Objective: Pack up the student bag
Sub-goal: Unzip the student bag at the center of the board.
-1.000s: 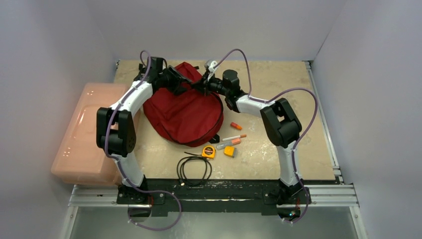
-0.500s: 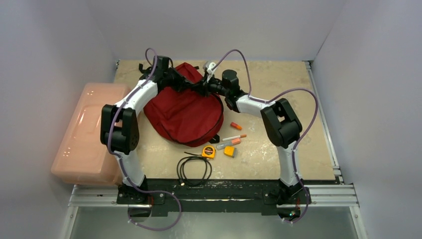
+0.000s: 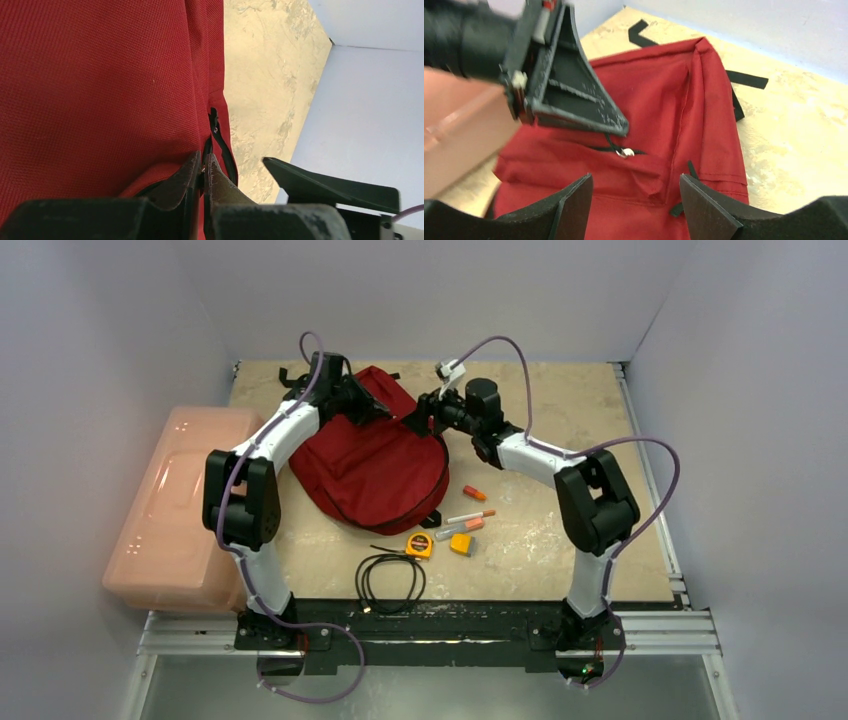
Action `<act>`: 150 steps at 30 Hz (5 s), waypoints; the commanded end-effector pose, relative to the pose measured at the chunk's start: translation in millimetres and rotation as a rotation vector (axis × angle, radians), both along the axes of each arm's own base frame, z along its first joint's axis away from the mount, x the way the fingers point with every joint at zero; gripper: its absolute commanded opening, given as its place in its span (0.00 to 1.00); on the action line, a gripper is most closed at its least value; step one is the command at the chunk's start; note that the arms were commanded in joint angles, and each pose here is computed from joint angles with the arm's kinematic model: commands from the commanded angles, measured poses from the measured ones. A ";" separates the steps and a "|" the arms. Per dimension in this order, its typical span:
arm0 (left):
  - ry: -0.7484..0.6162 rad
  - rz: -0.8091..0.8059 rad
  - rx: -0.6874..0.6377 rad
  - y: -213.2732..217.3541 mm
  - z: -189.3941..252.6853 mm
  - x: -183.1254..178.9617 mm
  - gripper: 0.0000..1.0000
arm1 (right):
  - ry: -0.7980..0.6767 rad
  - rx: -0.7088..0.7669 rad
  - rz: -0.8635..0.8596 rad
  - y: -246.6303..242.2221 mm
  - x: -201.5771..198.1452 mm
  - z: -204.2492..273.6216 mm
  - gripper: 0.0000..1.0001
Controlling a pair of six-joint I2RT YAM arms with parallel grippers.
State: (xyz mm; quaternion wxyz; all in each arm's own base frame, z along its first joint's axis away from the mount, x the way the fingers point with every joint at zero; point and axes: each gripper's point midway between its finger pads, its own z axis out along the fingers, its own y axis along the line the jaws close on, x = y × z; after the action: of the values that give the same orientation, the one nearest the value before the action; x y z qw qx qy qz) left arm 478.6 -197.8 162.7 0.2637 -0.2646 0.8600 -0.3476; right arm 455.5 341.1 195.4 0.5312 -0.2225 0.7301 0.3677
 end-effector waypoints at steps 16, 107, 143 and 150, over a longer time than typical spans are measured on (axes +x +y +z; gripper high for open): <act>-0.090 -0.110 0.092 -3.6 28.8 -9.2 0.00 | -0.313 -0.084 0.073 15.1 30.8 -29.4 0.33; -0.199 -0.546 1.049 21.3 -7.1 -17.4 0.65 | 0.524 0.326 -0.291 46.0 -13.5 -50.2 0.00; -0.271 -0.385 1.170 45.6 37.9 -17.3 0.00 | 0.331 0.009 -0.273 25.8 -27.2 -25.4 0.27; -0.218 -0.390 1.125 41.6 30.4 -24.3 0.00 | 0.148 -0.195 -0.346 -31.1 -50.6 12.2 0.53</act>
State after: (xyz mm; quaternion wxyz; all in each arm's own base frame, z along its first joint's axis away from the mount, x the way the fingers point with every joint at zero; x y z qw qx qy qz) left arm 454.8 -154.7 177.4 0.3721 0.1390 0.9110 0.1110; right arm 412.1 350.2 168.8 0.4443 -0.0661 0.8401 0.3041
